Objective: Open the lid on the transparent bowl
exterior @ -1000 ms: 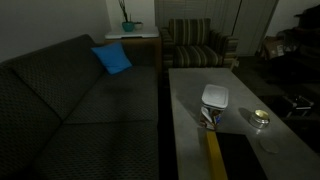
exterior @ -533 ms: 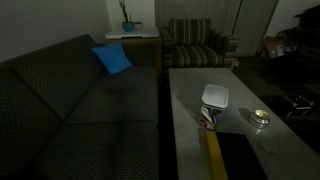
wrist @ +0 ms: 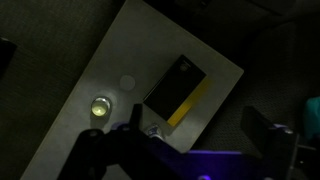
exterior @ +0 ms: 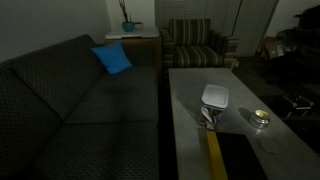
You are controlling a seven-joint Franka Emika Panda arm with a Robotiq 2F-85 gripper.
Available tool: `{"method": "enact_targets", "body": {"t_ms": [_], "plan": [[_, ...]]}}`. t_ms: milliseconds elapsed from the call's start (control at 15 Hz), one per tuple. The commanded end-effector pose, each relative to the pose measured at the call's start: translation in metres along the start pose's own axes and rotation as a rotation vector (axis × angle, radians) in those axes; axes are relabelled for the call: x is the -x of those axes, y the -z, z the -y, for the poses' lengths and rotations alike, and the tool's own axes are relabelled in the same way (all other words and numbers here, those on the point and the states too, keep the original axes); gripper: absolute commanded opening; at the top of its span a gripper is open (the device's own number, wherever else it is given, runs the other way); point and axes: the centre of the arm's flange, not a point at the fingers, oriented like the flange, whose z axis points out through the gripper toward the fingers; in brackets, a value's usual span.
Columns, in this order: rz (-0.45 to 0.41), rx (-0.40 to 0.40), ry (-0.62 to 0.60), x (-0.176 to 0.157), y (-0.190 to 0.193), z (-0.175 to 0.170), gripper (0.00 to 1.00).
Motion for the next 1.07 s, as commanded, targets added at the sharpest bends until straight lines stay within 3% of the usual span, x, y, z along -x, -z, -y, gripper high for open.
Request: {"method": "enact_targets", "body": {"t_ms": [0, 67, 400, 467, 733, 1000], "plan": [[0.03, -0.026, -0.064, -0.056, -0.015, -0.011, 1.0], [0.014, -0.005, -0.035, -0.024, -0.012, -0.003, 1.0], [0.016, -0.006, -0.037, -0.031, -0.013, -0.004, 1.0], [-0.028, -0.005, -0.055, -0.032, -0.021, -0.001, 1.0], [-0.195, -0.018, -0.122, -0.076, -0.038, -0.006, 1.0], [-0.186, -0.055, -0.181, -0.135, -0.074, -0.021, 1.0]]}}
